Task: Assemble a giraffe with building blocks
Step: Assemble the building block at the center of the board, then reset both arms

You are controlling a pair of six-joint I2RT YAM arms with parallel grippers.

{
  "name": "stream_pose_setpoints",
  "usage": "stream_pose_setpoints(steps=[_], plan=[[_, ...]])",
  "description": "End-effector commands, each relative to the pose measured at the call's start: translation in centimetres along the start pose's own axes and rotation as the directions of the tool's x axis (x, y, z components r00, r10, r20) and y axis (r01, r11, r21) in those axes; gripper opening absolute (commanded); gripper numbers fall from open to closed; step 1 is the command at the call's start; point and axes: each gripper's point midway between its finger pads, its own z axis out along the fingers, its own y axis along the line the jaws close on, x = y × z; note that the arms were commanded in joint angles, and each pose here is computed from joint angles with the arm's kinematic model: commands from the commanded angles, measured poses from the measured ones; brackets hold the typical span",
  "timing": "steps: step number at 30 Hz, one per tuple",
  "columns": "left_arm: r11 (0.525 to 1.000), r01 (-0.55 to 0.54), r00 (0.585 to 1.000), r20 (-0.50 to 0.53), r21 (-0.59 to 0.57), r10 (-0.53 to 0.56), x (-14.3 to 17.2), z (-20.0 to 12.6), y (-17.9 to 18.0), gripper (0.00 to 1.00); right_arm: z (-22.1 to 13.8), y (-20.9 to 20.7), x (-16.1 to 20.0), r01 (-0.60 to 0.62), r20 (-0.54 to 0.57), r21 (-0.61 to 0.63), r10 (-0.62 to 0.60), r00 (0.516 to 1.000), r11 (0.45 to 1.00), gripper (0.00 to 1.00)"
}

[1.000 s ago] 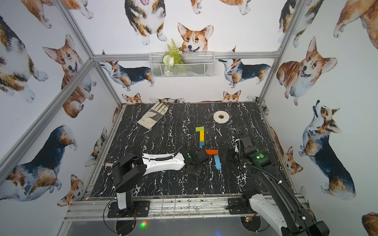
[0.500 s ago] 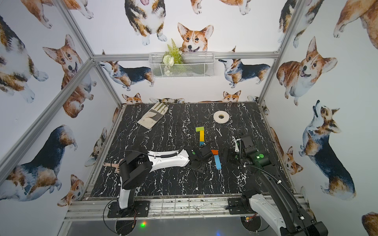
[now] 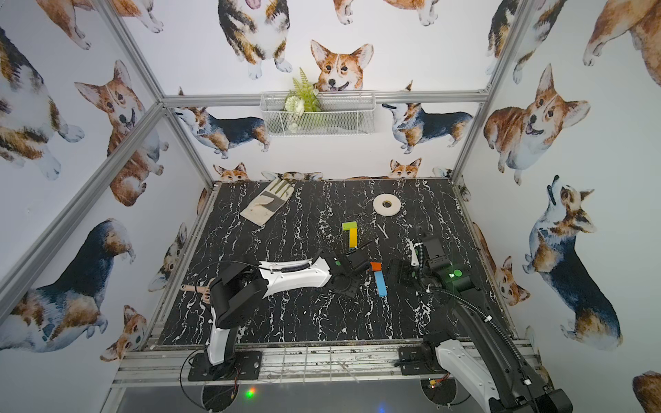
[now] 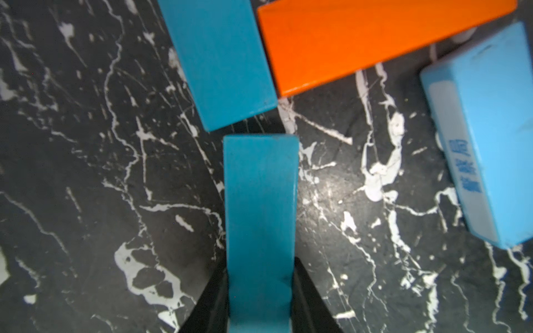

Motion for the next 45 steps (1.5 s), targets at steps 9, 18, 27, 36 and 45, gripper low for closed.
stream_pose_setpoints(steps=[9,18,27,36,45], plan=[[1.0,-0.006,1.0,-0.022,-0.022,0.005,0.4,0.2,0.6,0.54,0.0,0.4,-0.3,0.008,0.011,-0.025,-0.008,1.0,1.0,1.0],[1.0,-0.018,1.0,0.023,0.006,0.018,-0.3,-1.3,0.1,1.0,0.1,0.4,-0.3,0.006,0.01,-0.023,-0.006,1.0,1.0,1.0],[0.993,-0.062,0.922,0.386,0.098,0.019,-5.1,-16.1,0.8,1.0,-0.3,0.2,-0.7,0.008,0.016,0.003,-0.008,1.0,1.0,1.0],[0.983,0.112,0.715,0.675,0.148,-0.183,-5.5,-30.6,18.2,1.0,-4.9,2.9,-6.2,0.062,0.214,-0.019,-0.056,0.975,0.998,1.0],[0.894,0.429,0.456,0.885,-0.128,-0.092,-5.2,-29.6,32.0,1.0,-9.9,5.7,-16.9,0.249,0.611,0.141,-0.282,0.74,0.958,1.0]])
